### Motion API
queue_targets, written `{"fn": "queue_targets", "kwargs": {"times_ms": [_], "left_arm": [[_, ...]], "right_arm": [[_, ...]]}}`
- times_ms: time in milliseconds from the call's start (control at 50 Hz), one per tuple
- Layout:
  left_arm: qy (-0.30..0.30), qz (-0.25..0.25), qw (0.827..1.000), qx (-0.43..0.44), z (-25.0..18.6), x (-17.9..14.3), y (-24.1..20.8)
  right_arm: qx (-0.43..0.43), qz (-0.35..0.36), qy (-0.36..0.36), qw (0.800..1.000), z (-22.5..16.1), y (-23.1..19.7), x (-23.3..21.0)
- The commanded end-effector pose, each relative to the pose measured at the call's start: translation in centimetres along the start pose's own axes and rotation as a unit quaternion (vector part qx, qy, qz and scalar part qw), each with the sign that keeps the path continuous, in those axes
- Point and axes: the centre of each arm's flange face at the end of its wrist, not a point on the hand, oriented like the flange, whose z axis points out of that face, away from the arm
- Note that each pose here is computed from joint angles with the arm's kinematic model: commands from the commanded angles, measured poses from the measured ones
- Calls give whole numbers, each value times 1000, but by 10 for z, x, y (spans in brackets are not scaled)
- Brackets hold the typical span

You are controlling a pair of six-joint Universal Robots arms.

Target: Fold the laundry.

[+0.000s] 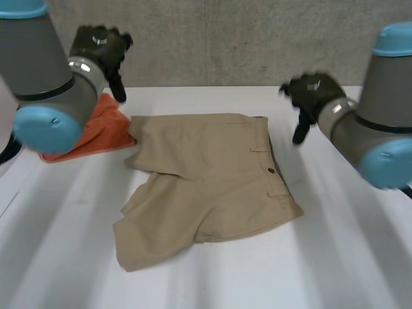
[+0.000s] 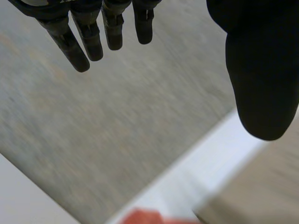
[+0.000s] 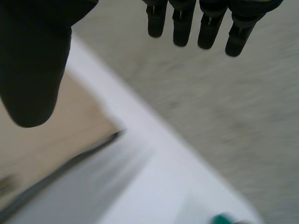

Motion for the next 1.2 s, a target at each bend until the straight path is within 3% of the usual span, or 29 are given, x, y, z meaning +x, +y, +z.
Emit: {"fn": "queue_targets", "kwargs": {"times_ms": [20, 160, 300, 460, 660, 880, 1060, 1200], "left_arm": [[107, 18, 984, -138, -102, 26, 32], [240, 31, 940, -240, -185, 64, 83], [268, 34, 922, -279, -204, 83, 122], [228, 32, 931, -282, -182, 85, 142], [174, 45, 951, -253, -160, 84, 146], [158, 105, 958, -213, -143, 94, 159], [129, 168, 962, -170, -132, 96, 159], [175, 150, 958, -169, -165, 91, 139]], "right_arm": [[-131, 9, -171, 976, -64, 40, -16], [-183, -7, -251, 951, -96, 85, -35], [-122, -31, -234, 964, -86, 117, -47], [-49, -33, -188, 980, -71, 131, -55], [-23, -44, -167, 985, -60, 141, -66], [1, -56, -115, 992, -49, 138, -61], [-29, -48, -122, 991, -65, 130, -57], [-84, -63, -155, 982, -92, 117, -47]]}}
